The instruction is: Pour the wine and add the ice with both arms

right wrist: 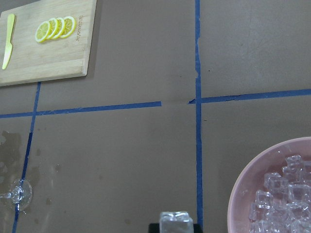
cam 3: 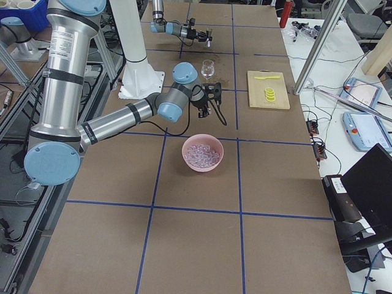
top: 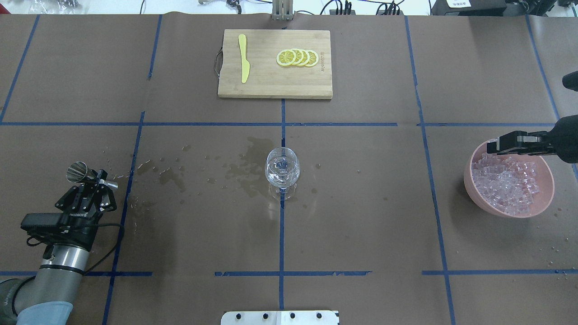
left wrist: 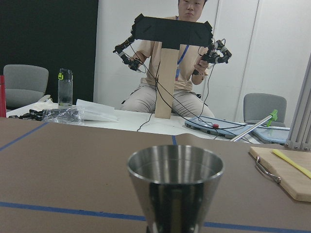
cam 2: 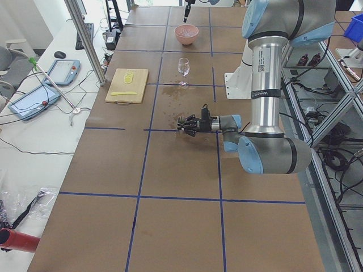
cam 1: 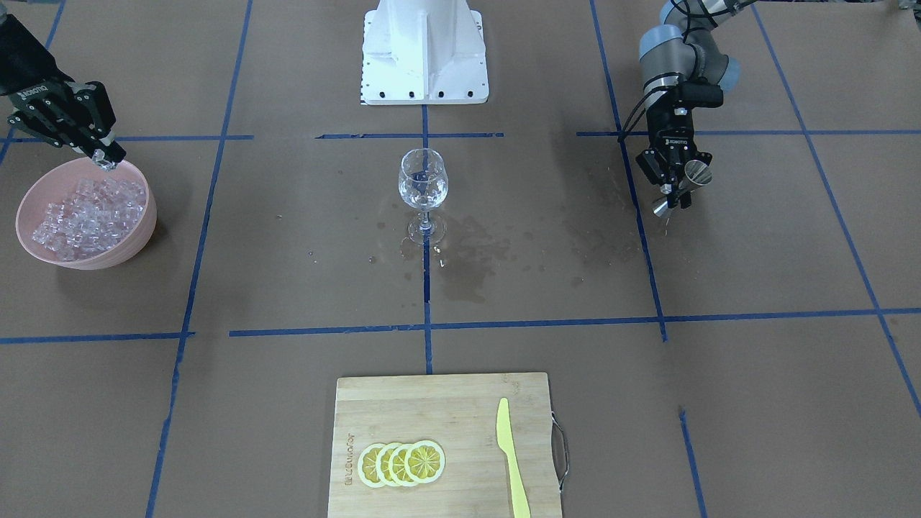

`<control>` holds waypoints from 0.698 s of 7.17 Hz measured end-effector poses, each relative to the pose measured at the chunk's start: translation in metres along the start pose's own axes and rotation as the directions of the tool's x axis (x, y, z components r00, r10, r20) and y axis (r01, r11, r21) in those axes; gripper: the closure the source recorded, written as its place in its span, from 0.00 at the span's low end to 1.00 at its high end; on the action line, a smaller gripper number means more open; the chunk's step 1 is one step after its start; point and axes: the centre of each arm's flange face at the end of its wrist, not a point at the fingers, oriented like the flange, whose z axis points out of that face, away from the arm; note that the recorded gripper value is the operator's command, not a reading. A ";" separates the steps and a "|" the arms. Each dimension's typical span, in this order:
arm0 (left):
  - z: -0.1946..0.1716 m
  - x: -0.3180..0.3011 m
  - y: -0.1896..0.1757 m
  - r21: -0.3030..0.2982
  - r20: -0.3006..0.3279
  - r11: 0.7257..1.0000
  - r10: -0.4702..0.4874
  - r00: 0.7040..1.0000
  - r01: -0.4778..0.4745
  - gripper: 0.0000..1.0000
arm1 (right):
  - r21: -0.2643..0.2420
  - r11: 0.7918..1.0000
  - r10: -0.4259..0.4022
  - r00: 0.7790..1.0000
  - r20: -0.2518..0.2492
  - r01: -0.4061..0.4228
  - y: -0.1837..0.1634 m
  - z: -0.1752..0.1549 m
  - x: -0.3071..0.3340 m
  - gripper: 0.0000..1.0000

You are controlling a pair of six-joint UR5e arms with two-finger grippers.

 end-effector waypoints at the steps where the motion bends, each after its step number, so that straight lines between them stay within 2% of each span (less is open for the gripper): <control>1: 0.000 0.004 0.009 0.016 0.003 1.000 0.011 1.000 -0.011 1.00 | 0.001 1.000 0.000 1.000 0.002 0.000 0.000 0.000 -0.001 1.00; 3: 0.001 0.005 0.013 0.028 0.006 0.999 0.032 0.999 -0.033 1.00 | 0.004 1.000 0.000 1.000 0.008 0.000 -0.002 -0.001 -0.004 1.00; 4: 0.001 0.004 0.014 0.029 0.007 0.999 0.044 0.999 -0.045 0.97 | 0.005 1.000 0.003 1.000 0.010 -0.003 -0.002 -0.001 -0.005 1.00; 5: 0.001 0.004 0.014 0.030 0.008 0.998 0.051 0.999 -0.051 0.90 | 0.006 1.000 0.006 1.000 0.010 -0.006 -0.002 0.000 -0.005 1.00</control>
